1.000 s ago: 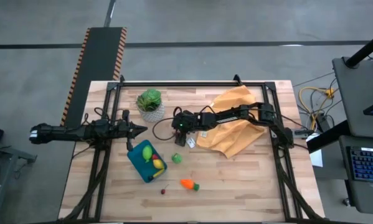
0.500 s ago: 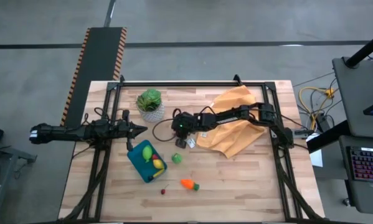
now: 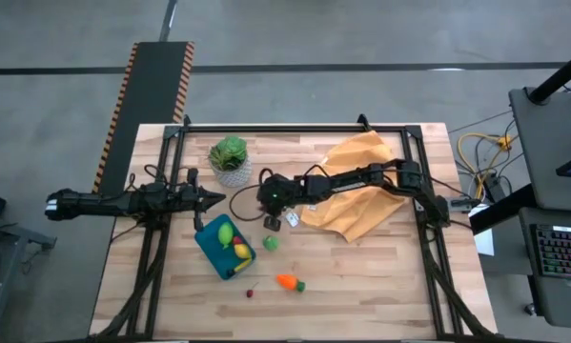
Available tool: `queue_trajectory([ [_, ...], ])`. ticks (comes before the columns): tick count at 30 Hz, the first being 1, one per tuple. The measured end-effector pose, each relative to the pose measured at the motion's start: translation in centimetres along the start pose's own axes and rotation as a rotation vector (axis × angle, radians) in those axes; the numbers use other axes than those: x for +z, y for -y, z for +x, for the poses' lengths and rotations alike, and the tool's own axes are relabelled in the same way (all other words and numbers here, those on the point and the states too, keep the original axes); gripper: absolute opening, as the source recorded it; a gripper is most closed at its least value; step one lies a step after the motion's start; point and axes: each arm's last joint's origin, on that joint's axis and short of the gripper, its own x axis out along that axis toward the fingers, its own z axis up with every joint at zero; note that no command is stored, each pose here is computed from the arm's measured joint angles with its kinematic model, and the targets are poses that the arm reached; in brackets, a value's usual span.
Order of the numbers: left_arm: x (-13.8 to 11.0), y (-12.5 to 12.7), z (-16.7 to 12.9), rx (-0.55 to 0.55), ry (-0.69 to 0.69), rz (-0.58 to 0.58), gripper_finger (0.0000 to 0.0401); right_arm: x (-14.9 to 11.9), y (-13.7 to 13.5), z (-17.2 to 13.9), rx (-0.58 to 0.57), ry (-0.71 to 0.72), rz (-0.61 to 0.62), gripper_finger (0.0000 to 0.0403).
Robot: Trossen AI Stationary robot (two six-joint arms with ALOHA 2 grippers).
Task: Pick and placing Produce into tupperware
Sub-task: Put the pink peach into the blue bin
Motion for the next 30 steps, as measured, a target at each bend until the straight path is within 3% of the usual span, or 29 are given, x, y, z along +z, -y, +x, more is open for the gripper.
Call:
queue_trajectory([
  [7,0.0,0.0,0.0,0.0,0.001,0.0,0.0,3.1,-1.8,-3.2,0.028,0.12,-0.066,0.0035],
  [15,0.0,0.0,0.0,0.0,0.0,0.0,0.0,5.5,-5.5,-8.5,0.101,0.379,-0.178,0.0034],
  [21,0.0,0.0,0.0,0.0,0.001,0.0,0.0,4.4,-8.8,-11.4,0.182,0.589,-0.256,0.0034],
  [25,0.0,0.0,0.0,0.0,0.0,0.0,0.0,2.5,-9.6,-12.0,0.222,0.742,-0.281,0.0034],
  [30,0.0,0.0,0.0,0.0,0.002,0.0,0.0,0.2,-9.5,-11.9,0.351,0.907,-0.279,0.0034],
])
